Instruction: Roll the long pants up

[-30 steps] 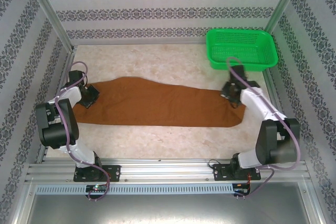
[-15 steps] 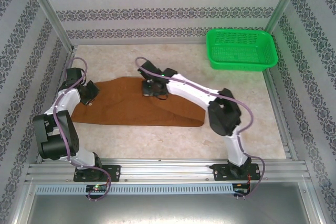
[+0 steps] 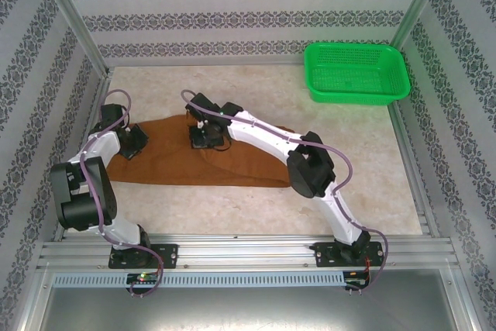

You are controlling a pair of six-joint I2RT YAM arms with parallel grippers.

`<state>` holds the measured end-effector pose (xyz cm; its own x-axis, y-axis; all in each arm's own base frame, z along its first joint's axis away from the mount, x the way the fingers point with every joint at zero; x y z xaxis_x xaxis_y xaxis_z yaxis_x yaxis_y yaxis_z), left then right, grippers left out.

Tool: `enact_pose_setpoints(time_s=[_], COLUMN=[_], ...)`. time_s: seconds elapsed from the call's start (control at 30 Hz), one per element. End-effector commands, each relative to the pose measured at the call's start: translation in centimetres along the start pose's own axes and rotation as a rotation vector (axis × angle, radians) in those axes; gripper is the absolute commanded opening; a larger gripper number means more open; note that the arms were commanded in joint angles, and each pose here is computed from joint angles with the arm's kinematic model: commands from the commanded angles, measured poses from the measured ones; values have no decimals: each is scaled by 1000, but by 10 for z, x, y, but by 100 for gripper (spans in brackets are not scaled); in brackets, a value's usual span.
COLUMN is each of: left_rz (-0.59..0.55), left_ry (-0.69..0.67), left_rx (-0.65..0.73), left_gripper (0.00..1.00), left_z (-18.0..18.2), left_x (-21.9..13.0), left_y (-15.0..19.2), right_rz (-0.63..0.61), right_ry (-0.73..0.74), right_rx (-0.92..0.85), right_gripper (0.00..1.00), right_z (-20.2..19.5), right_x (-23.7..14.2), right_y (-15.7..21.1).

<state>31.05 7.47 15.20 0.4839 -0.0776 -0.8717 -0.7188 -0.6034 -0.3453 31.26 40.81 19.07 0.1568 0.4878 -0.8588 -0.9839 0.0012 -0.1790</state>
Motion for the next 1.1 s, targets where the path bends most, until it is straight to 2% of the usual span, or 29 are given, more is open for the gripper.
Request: enact_pose_setpoints(time_s=[0.0, 0.03, 0.07, 0.17, 0.23, 0.27, 0.33, 0.5, 0.67, 0.77, 0.93, 1.0, 1.03, 1.07], left_rz=[-16, -19, -19, -17, -6, 4, 29, 65, 92, 141, 160, 150, 147, 147], left_ry=[34, 48, 66, 142, 188, 202, 231, 287, 378, 420, 511, 510, 493, 476], left_rx=[9, 9, 6, 37, 94, 126, 189, 273, 335, 364, 363, 345, 337, 340], left_gripper=[3, 4, 4, 12, 22, 29, 36, 44, 55, 56, 53, 44, 36, 35], left_z=[-3, -4, -5, -15, -27, -35, -50, -72, -87, -96, -109, -109, -108, -106], left_x=[2, 3, 4, 7, 10, 12, 18, 38, 52, 63, 73, 71, 70, 69], left_y=[-6, -6, -4, 1, 6, 9, 16, 25, 23, 25, 37, 38, 38, 39], right_rz=[78, 93, 93, 28, -25, -45, -79, -157, -200, -206, -213, -218, -220, -221], right_ry=[-98, -119, -122, -130, -138, -141, -132, -90, -60, -55, -54, -55, -49, -46], right_rx=[-41, -57, -66, -73, -43, -8, 73, 193, 262, 276, 294, 295, 297, 295], right_gripper=[9, 32, 47, 81, 85, 90, 90, 89, 88, 88, 86, 86, 85, 85], right_z=[26, 31, 33, 31, 15, 1, -31, -102, -141, -152, -161, -162, -163, -163], right_x=[-1, 1, 1, -18, -38, -47, -60, -93, -108, -109, -109, -110, -110, -110], right_y=[24, 25, 24, 20, 12, 8, -1, -3, 4, 8, 11, 12, 12, 12])
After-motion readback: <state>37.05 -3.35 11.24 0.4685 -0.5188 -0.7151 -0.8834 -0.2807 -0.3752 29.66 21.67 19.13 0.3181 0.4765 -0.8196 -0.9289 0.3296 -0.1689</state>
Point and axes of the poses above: each hand's point on the last joint's axis, 136 mm out from that joint toward the fingers, its own x axis out along the fingers, its own z axis along the line the jaws close on, y = z × x, the point moved 10 cm from there along -x, back along the fingers, and after that the axes turned 10 degrees about x, right-handed, at the moved point
